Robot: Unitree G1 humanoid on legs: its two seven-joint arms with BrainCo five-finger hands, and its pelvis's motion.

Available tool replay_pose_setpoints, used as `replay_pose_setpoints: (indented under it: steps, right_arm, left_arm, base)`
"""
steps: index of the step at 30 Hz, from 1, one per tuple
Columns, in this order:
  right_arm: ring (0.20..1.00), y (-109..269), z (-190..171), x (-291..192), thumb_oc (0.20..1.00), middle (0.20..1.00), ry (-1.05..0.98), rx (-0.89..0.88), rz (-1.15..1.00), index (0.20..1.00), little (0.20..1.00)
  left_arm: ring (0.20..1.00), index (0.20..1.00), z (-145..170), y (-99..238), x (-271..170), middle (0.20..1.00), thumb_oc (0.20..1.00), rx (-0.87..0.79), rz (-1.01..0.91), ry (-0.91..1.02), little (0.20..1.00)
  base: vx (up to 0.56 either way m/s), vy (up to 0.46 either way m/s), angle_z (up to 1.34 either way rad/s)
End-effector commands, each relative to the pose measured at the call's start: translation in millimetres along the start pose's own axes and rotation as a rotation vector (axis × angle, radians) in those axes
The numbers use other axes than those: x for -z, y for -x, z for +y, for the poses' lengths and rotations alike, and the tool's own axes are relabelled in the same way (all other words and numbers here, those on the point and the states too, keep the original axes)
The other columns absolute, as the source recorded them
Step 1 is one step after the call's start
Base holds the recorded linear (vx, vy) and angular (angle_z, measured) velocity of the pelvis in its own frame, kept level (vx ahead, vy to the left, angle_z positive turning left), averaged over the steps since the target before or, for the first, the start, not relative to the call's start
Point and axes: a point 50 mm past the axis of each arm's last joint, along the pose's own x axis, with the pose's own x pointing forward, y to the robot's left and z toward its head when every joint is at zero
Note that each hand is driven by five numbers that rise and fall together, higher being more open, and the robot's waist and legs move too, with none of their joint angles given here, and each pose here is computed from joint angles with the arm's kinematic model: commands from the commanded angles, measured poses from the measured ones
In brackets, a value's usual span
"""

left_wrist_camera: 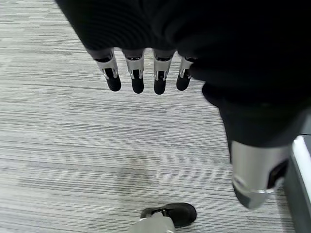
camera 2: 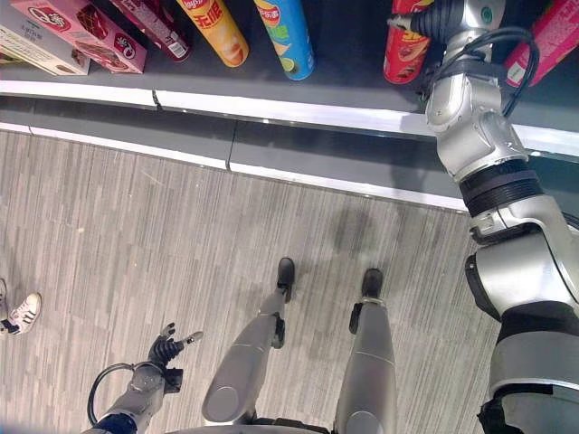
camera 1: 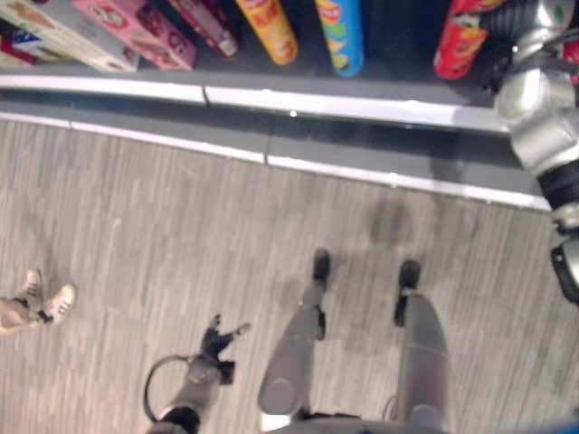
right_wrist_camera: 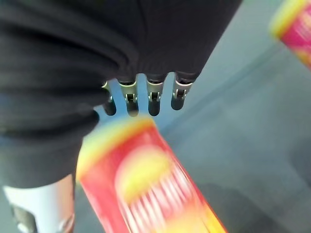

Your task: Put the goods on the table back onto the shelves and tidy them up.

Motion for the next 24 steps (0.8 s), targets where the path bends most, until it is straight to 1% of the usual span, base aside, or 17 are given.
replay_pose_setpoints:
  steps: [1,3,6,9,13,17,18,19,20,21,22,24]
  right_arm:
    - [1.000,0,-14,-16,1.000,1.000,0.000,0.086,-0.111,1.000,1.000]
    - [1.000,12,-9,-21,1.000,1.000,-0.041,0.059,-0.136,1.000,1.000]
    - [1.000,47,10,-23,1.000,1.000,-0.143,-0.042,-0.140,1.000,1.000]
    - [1.000,97,30,-20,1.000,1.000,-0.269,-0.188,-0.099,1.000,1.000]
    - [1.000,163,46,-22,1.000,1.000,-0.440,-0.405,-0.041,1.000,1.000]
    - [1.000,232,52,-21,1.000,1.000,-0.766,-0.667,0.137,1.000,1.000]
    - [1.000,256,55,-19,1.000,1.000,-0.838,-0.779,0.202,1.000,1.000]
    - [1.000,302,61,-11,1.000,1.000,-0.933,-0.970,0.365,1.000,1.000]
    - [1.000,326,62,-3,1.000,1.000,-0.943,-1.055,0.461,1.000,1.000]
    - [1.000,327,62,-3,1.000,1.000,-0.944,-1.056,0.461,1.000,1.000]
    - [1.000,358,65,6,1.000,1.000,-0.964,-1.145,0.606,1.000,1.000]
    - [1.000,400,65,18,1.000,1.000,-0.923,-1.254,0.766,1.000,1.000]
  left_arm:
    - [1.000,1.000,19,-5,-1,1.000,1.000,-0.049,0.018,-0.054,1.000]
    - [1.000,1.000,22,-4,3,1.000,1.000,-0.051,0.036,-0.065,1.000]
    - [1.000,1.000,24,-1,15,1.000,1.000,-0.045,0.084,-0.095,1.000]
    - [1.000,1.000,25,4,31,1.000,1.000,-0.034,0.145,-0.131,1.000]
    - [1.000,1.000,22,12,50,1.000,1.000,-0.027,0.213,-0.178,1.000]
    - [1.000,1.000,26,20,68,1.000,1.000,-0.023,0.274,-0.199,1.000]
    - [1.000,1.000,28,23,73,1.000,1.000,-0.022,0.292,-0.195,1.000]
    - [1.000,1.000,32,27,80,1.000,1.000,-0.022,0.319,-0.169,1.000]
    - [1.000,1.000,32,29,84,1.000,1.000,-0.012,0.331,-0.164,1.000]
    - [1.000,1.000,32,29,84,1.000,1.000,-0.012,0.331,-0.165,1.000]
    - [1.000,1.000,31,30,85,1.000,1.000,-0.003,0.335,-0.154,1.000]
    - [1.000,1.000,30,32,87,1.000,1.000,0.020,0.332,-0.149,1.000]
  base:
    - [0.00,0.000,0.00]
    - [0.06,0.034,-0.01]
    - [0.08,0.020,-0.09]
    - [0.10,0.006,-0.17]
    - [0.10,0.016,-0.24]
    - [0.08,0.041,-0.23]
    - [0.08,0.030,-0.31]
    - [0.09,0.013,-0.19]
    - [0.06,0.003,-0.13]
    - [0.03,-0.011,-0.06]
    - [0.02,-0.011,-0.09]
    - [0.04,-0.031,-0.13]
